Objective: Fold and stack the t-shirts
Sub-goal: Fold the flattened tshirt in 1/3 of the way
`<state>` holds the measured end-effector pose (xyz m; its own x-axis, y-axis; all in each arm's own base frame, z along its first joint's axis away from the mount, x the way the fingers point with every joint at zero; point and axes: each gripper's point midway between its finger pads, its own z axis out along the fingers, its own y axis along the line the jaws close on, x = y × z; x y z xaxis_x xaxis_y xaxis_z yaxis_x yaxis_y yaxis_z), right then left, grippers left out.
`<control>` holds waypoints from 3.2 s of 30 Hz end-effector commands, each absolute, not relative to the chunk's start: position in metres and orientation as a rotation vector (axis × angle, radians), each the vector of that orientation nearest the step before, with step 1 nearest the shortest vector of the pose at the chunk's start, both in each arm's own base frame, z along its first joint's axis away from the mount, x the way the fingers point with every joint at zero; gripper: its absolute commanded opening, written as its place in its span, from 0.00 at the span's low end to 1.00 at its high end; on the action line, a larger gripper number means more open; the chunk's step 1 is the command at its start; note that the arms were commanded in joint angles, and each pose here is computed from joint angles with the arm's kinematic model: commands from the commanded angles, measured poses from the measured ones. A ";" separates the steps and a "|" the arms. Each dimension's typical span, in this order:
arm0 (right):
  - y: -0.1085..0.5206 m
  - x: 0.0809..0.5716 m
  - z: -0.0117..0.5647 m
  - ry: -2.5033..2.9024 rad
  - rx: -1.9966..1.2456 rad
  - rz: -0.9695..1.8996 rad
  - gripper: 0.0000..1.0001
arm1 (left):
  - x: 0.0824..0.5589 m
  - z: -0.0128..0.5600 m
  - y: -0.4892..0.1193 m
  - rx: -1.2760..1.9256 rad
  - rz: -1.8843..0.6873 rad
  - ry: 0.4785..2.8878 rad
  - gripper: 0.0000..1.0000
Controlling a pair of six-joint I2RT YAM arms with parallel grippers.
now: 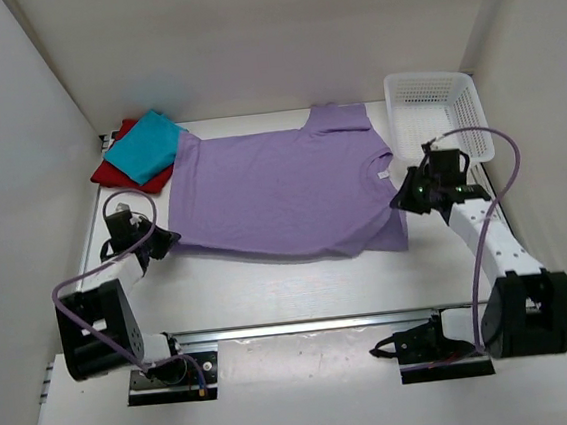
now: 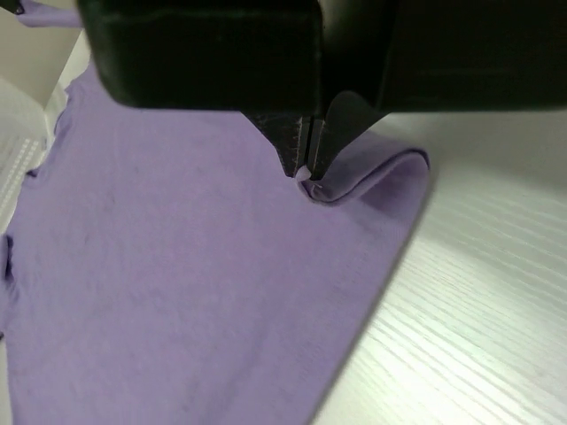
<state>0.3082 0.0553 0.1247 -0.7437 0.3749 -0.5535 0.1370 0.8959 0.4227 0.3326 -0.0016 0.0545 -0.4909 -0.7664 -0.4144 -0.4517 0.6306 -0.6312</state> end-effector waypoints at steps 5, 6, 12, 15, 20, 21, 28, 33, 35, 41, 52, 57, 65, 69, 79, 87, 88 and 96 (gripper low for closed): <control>0.048 0.399 0.161 2.233 0.328 0.447 0.00 | 0.371 0.069 0.013 -0.985 -0.560 2.064 0.00; 0.045 0.406 0.159 2.222 0.334 0.449 0.00 | 0.376 0.073 0.014 -0.975 -0.567 2.052 0.00; 0.043 0.447 0.157 2.222 0.332 0.449 0.00 | 0.394 0.067 0.023 -1.001 -0.529 2.061 0.00; 0.042 0.465 0.156 2.208 0.316 0.444 0.00 | 0.402 0.060 0.025 -1.003 -0.519 2.080 0.00; 0.041 0.486 0.148 2.212 0.301 0.424 0.00 | 0.415 0.055 0.028 -0.991 -0.483 2.097 0.00; 0.040 0.492 0.148 2.213 0.295 0.419 0.00 | 0.415 0.050 0.028 -1.001 -0.476 2.111 0.00; 0.038 0.522 0.125 2.250 0.287 0.403 0.00 | 0.428 0.047 0.022 -0.981 -0.506 2.110 0.20; 0.042 0.542 0.132 2.227 0.265 0.414 0.12 | 0.426 0.064 0.029 -0.977 -0.521 2.055 0.55; 0.045 0.545 0.141 2.223 0.257 0.420 0.21 | 0.422 0.078 0.032 -0.965 -0.520 2.028 0.56; 0.051 0.521 0.178 2.137 0.265 0.448 0.38 | 0.373 0.079 0.024 -0.988 -0.490 1.994 0.53; 0.109 0.426 0.168 2.031 0.280 0.678 0.06 | 0.336 0.025 0.008 -1.075 -0.524 2.084 0.49; 0.083 0.394 0.121 2.093 0.432 0.617 0.32 | 0.354 0.019 0.007 -1.089 -0.561 2.082 0.22; 0.036 0.362 0.086 2.138 0.546 0.394 0.41 | 0.370 0.026 0.010 -1.085 -0.562 2.038 0.00; 0.026 0.368 0.077 2.157 0.535 0.405 0.38 | 0.373 0.024 0.004 -1.096 -0.611 2.041 0.00; 0.033 0.393 0.077 2.184 0.505 0.500 0.13 | 0.375 0.023 0.009 -1.100 -0.591 2.041 0.00; 0.004 0.419 0.084 2.158 0.544 0.385 0.00 | 0.372 0.021 0.010 -1.095 -0.571 2.055 0.00; 0.000 0.425 0.085 2.145 0.534 0.360 0.00 | 0.375 0.025 0.010 -1.088 -0.571 2.050 0.00; 0.003 0.450 0.062 2.145 0.520 0.389 0.00 | 0.374 0.022 0.012 -1.080 -0.554 2.068 0.00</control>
